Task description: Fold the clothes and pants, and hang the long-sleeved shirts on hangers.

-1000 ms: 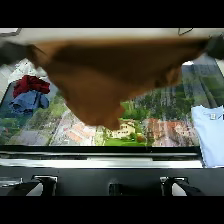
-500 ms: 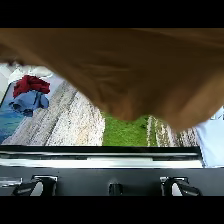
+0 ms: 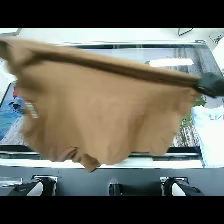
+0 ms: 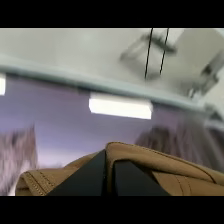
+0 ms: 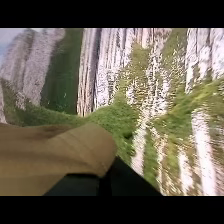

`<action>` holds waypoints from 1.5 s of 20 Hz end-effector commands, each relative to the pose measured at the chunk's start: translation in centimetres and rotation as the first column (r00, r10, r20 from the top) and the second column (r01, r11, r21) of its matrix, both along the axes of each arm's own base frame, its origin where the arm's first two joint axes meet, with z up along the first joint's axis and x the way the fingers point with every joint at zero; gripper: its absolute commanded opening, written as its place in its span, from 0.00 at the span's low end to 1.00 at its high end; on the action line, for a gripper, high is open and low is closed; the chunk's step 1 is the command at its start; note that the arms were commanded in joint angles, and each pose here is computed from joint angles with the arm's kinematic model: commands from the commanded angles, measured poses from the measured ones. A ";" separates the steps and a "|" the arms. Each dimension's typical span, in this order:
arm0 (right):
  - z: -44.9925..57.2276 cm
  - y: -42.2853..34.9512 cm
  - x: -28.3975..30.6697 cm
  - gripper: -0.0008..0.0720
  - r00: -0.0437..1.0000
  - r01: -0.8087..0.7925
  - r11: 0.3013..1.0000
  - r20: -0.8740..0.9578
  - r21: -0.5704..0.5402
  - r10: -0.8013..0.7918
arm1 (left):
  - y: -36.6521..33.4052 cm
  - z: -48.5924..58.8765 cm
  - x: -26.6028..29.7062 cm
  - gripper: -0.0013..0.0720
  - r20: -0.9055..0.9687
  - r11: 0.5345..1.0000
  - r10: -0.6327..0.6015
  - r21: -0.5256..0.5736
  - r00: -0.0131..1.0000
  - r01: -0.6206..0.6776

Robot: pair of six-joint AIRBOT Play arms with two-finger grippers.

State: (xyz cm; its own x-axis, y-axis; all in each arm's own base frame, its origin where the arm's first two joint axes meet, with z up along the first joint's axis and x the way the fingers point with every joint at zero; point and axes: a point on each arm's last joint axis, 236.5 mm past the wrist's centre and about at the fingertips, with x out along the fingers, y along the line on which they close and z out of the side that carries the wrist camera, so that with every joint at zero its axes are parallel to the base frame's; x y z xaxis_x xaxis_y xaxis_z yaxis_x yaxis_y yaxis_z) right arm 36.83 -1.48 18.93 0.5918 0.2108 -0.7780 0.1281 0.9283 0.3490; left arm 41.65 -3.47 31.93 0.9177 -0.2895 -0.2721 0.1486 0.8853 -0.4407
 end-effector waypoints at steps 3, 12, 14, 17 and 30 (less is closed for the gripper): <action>-14.5 2.3 9.4 0.07 0.973 0.208 0.890 -0.178 0.405 -0.146 | -3.3 -22.5 7.3 0.05 -0.447 0.994 -0.108 -0.051 0.888 0.095; -16.7 1.3 10.3 0.51 0.966 0.167 0.853 -0.257 0.494 -0.041 | -5.8 -33.3 1.8 0.96 -0.773 0.953 -0.296 -0.195 0.561 0.234; -15.1 -3.0 7.0 0.88 0.949 0.113 0.903 -0.313 0.414 0.024 | -0.7 -33.3 -2.6 0.99 -0.880 0.954 -0.258 -0.166 0.399 0.250; -17.1 -9.8 -1.7 0.88 0.816 0.232 0.945 -0.575 0.229 -0.062 | 4.0 -33.9 -8.6 0.97 -0.946 0.970 -0.224 -0.193 0.235 0.146; -22.0 -7.1 -8.7 0.84 0.724 0.252 0.935 -0.690 0.251 -0.010 | -5.7 -42.4 -14.6 0.62 -0.856 0.909 -0.396 -0.416 0.332 0.013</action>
